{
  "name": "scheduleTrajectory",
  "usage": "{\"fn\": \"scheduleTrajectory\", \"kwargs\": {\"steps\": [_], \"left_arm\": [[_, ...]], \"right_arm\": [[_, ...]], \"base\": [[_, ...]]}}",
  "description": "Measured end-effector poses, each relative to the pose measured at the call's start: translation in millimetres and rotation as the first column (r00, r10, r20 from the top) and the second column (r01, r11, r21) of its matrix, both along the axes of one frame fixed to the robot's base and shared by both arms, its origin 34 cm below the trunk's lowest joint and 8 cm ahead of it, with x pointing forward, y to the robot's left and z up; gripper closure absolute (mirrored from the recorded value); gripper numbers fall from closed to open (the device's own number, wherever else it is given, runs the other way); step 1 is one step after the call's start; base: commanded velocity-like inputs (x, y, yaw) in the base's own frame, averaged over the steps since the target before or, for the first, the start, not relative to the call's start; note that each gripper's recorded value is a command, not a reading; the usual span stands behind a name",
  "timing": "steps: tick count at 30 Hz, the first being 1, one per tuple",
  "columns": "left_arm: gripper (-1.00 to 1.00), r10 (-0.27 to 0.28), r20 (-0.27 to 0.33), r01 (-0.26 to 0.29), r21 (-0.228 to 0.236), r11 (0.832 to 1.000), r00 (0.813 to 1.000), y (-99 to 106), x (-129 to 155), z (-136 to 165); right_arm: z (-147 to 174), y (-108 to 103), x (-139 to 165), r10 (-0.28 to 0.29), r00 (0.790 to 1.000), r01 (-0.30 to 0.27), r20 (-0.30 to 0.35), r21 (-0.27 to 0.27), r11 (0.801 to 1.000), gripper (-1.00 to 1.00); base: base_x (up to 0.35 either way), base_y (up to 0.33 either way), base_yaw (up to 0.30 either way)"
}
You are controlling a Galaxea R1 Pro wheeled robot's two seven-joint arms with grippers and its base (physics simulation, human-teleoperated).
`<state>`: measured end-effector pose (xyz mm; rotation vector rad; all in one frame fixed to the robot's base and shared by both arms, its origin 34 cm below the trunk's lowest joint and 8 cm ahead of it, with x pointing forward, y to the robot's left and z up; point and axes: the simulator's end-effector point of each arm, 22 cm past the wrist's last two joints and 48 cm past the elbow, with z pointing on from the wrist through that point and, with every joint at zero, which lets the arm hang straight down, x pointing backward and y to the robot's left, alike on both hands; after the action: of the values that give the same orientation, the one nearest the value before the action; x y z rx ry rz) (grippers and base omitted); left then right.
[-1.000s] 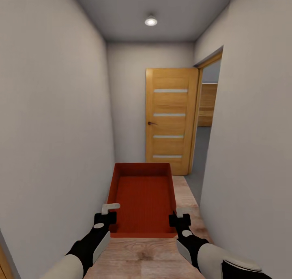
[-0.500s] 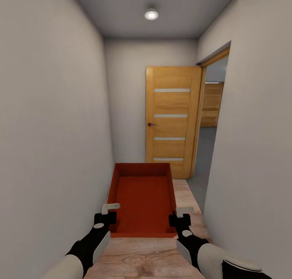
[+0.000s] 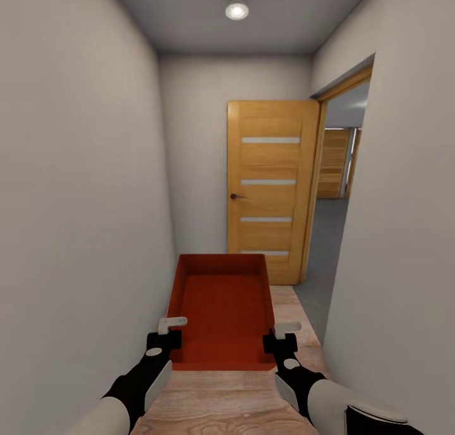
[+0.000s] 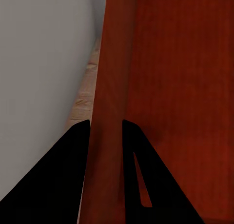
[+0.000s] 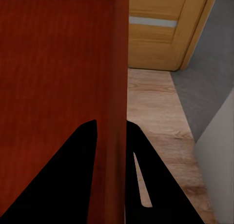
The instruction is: Move the two storage containers from the living room to the garage. In the garage, place one container on the floor and stack the other container on top of it (either order is fine).
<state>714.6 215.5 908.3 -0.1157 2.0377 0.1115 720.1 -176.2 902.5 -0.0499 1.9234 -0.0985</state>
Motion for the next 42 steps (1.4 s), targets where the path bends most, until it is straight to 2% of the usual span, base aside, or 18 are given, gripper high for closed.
{"fn": "scheduleTrajectory", "kwargs": {"steps": [42], "left_arm": [[1.0, 0.0, 0.0, 0.0, 0.0, 1.0, 1.0, 0.0, -0.2, -0.3]], "right_arm": [[-0.2, 0.0, 0.0, 0.0, 1.0, 0.0, -0.001, 0.0, 1.0, 1.0]], "base": [[0.311, 0.0, 0.0]]}}
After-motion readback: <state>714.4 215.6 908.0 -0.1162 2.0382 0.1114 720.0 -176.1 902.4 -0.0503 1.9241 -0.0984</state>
